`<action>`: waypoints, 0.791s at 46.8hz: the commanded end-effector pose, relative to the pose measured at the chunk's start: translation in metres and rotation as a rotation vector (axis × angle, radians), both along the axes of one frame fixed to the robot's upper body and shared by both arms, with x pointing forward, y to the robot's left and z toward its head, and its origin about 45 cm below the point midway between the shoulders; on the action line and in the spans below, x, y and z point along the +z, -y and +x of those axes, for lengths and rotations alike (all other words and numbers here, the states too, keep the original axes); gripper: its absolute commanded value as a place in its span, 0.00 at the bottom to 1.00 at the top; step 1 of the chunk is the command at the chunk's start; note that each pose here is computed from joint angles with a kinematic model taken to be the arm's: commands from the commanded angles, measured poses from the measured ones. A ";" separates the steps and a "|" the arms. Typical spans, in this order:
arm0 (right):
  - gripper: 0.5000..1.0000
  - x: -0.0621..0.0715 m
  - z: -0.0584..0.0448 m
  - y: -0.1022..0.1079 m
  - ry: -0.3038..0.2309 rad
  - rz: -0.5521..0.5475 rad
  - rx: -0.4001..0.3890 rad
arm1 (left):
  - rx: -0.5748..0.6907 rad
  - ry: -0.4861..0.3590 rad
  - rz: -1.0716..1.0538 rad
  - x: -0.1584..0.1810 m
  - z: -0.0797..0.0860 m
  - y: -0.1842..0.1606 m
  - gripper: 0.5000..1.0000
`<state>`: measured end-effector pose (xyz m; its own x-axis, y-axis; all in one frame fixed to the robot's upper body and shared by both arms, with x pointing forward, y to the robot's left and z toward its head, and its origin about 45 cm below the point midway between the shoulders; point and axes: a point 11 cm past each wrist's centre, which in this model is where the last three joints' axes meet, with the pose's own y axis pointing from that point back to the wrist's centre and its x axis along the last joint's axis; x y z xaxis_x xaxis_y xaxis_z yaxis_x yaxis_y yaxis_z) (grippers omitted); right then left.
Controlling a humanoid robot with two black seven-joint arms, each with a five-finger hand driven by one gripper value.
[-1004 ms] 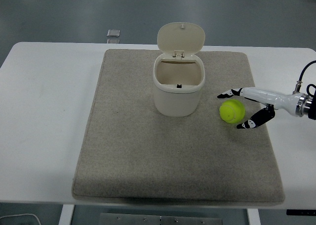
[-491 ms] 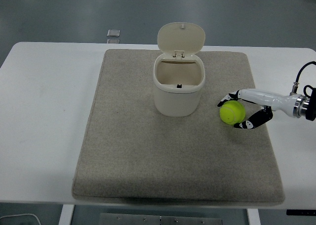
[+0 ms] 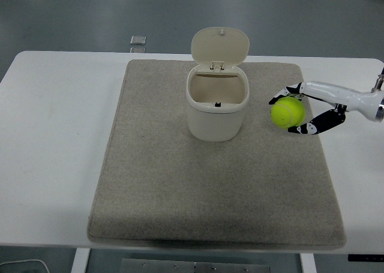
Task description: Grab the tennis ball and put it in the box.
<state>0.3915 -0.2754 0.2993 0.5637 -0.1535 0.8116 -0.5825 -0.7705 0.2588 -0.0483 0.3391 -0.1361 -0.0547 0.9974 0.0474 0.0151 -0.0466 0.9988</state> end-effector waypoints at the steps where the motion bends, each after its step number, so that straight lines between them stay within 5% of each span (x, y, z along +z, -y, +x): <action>1: 0.00 0.016 -0.004 -0.009 0.021 0.016 0.054 | 0.000 -0.001 0.000 0.000 0.000 0.000 0.98; 13: 0.00 0.056 -0.007 -0.046 0.104 0.048 0.168 | 0.000 -0.001 0.000 0.000 0.000 0.000 0.98; 21: 0.00 0.069 -0.007 -0.094 0.122 0.099 0.263 | -0.001 0.000 0.000 0.000 0.000 0.000 0.98; 30: 0.00 0.061 0.007 -0.126 0.104 0.080 0.215 | 0.000 -0.001 0.000 0.000 0.000 0.000 0.98; 37: 0.00 0.052 0.015 -0.129 0.088 0.060 0.168 | -0.001 0.000 0.000 0.000 0.000 0.000 0.98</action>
<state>0.4039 -0.1451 0.3553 0.5091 -0.1092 0.8538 -0.4476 -0.8808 0.1542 -0.0482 0.3391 -0.1361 -0.0547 0.9974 0.0473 0.0146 -0.0466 0.9988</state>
